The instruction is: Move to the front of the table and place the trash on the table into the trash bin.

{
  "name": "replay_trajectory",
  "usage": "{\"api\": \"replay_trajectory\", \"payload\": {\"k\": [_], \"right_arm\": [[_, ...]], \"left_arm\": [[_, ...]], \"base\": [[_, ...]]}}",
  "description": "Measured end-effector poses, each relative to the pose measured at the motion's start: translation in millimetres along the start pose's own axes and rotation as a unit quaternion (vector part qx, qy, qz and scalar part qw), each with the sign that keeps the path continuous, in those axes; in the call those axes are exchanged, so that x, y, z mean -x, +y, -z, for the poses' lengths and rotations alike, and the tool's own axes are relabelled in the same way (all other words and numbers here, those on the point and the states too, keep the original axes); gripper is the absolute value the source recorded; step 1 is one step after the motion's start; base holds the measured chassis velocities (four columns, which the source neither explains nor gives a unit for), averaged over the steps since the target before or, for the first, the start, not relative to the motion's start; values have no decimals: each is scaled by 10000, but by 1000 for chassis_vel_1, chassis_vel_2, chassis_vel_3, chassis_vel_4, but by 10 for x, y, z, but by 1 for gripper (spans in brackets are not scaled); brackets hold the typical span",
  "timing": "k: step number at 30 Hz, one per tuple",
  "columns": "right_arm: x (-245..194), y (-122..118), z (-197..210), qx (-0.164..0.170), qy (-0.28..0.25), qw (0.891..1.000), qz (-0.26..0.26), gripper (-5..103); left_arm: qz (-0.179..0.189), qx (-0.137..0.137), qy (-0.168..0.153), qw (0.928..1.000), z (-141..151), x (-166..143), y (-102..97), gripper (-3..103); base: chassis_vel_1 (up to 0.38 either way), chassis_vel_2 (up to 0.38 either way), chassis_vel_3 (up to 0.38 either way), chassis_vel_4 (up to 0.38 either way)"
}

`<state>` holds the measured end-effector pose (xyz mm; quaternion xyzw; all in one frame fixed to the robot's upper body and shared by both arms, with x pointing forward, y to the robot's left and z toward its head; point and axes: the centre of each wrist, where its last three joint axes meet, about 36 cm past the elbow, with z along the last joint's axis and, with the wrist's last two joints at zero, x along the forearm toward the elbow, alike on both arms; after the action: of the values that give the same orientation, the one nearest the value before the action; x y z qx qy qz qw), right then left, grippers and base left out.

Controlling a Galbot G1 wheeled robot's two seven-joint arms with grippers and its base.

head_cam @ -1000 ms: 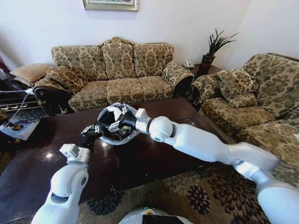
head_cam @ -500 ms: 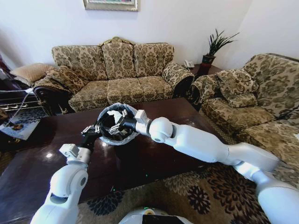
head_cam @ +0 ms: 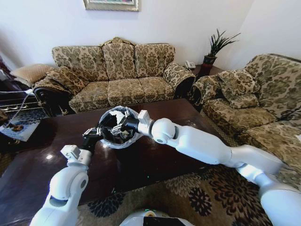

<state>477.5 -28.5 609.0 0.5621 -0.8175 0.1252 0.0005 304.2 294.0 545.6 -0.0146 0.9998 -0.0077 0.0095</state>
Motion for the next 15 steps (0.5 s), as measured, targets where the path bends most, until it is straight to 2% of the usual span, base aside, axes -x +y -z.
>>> {"api": "replay_trajectory", "payload": {"k": [2,3,6,15], "right_arm": [[-22,16,-10,28,-39,10000,0,100],[-22,16,-10,28,-39,10000,0,100],[-63,26,-32,64,-78,9999,-23,100],[-106,50,-110,120,-164,9998,-79,100]], "left_arm": [[10,29,210,9998,52,-18,-12,3],[10,29,210,9998,52,-18,-12,3],[5,44,577,9983,138,-23,-18,3],[83,-57,1019,9947,277,-76,-36,3]], "base": [[0,0,0,0],[0,0,0,0],[0,0,0,0],[0,0,0,0]]}}
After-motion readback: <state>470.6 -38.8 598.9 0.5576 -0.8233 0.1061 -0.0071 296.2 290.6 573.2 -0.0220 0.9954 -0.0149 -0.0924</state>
